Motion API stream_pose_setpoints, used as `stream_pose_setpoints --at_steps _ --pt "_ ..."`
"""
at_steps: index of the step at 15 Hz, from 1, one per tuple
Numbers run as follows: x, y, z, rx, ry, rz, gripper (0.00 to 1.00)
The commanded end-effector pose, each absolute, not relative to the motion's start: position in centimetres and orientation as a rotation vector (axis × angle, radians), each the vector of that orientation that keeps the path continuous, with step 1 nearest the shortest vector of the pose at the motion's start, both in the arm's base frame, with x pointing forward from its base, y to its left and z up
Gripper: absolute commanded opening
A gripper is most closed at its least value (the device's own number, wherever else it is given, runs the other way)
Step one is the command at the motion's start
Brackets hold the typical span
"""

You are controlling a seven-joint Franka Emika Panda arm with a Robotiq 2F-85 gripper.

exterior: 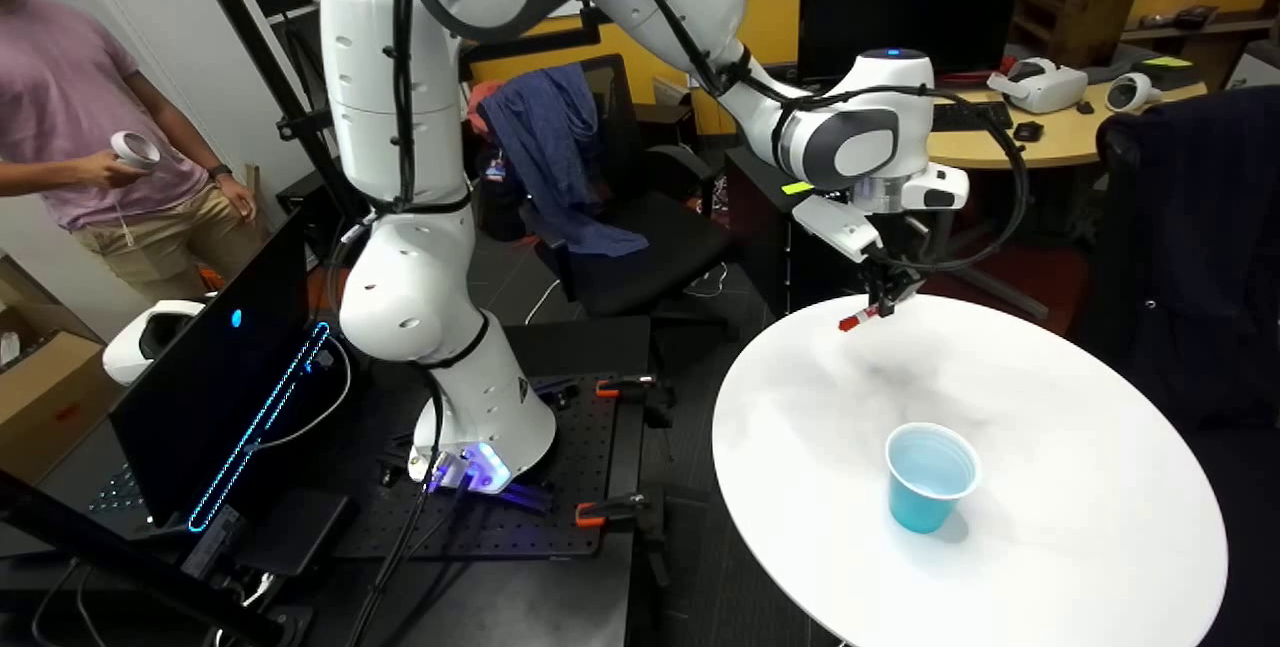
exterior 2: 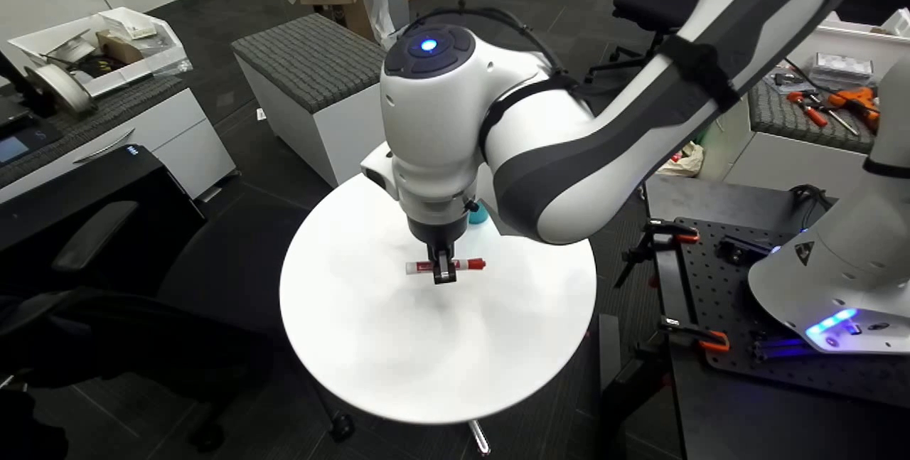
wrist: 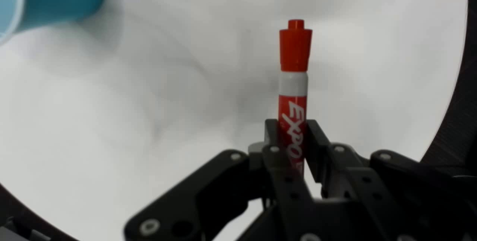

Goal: Put the marker in the cup

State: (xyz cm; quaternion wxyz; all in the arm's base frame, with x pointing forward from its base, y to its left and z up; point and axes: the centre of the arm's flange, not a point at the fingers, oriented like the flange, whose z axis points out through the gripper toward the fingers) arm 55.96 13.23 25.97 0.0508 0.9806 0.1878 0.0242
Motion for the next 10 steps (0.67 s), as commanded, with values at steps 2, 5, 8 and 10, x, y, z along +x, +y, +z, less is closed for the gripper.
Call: stream_pose_setpoints --at_steps 2,5,8,10 --pt "52.7 11.2 30.3 2.909 0.357 0.000 0.05" --pt "52.1 9.4 32.0 2.846 0.247 -0.085 0.05" --pt "51.9 7.0 33.2 2.771 0.152 -0.172 0.05" --pt "51.4 5.5 33.5 2.736 0.106 -0.236 0.05"
